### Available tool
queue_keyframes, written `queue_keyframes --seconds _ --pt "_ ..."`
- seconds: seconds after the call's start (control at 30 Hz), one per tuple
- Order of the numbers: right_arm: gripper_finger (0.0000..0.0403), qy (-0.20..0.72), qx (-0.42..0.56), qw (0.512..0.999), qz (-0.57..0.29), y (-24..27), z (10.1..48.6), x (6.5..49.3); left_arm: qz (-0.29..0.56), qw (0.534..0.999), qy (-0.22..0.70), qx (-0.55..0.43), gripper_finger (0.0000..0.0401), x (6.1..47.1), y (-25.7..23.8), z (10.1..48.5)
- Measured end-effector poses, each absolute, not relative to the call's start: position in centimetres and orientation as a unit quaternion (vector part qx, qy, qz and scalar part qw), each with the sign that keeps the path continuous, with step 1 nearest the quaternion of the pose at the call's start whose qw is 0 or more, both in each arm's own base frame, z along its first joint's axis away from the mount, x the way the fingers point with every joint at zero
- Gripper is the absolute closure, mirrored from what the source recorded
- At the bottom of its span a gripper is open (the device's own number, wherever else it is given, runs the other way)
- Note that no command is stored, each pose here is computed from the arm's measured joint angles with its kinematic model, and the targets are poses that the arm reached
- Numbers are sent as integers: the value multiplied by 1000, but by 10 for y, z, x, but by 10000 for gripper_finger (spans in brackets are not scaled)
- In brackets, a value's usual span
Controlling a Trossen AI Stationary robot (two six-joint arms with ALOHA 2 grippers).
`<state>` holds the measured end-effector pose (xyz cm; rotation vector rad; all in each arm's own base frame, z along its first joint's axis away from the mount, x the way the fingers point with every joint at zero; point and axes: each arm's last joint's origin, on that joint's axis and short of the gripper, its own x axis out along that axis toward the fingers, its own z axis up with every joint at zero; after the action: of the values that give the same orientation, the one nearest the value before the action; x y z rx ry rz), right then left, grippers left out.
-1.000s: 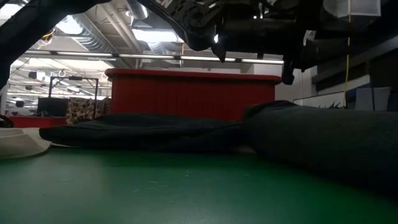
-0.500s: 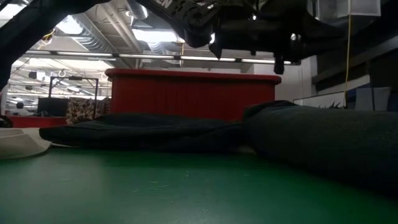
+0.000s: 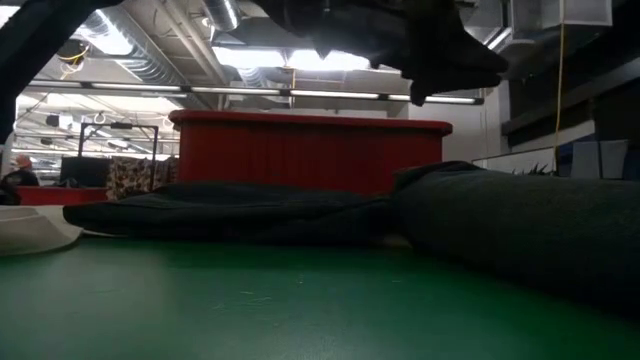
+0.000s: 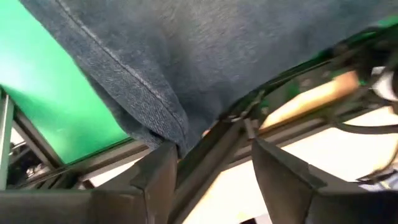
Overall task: Fold Laundry from Bin
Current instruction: Fold the dark blue jeans
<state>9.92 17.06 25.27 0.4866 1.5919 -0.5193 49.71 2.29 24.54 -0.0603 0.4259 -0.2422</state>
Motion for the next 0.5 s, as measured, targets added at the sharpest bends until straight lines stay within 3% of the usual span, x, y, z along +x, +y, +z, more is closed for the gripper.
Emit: queue_keyframes --seconds 0.2,0.5 --pt "200 660 193 683 -246 165 284 100 -130 953 271 -41 279 490 10 239" --pt "201 660 182 698 -211 167 301 101 -148 932 329 -35 279 484 -12 229"
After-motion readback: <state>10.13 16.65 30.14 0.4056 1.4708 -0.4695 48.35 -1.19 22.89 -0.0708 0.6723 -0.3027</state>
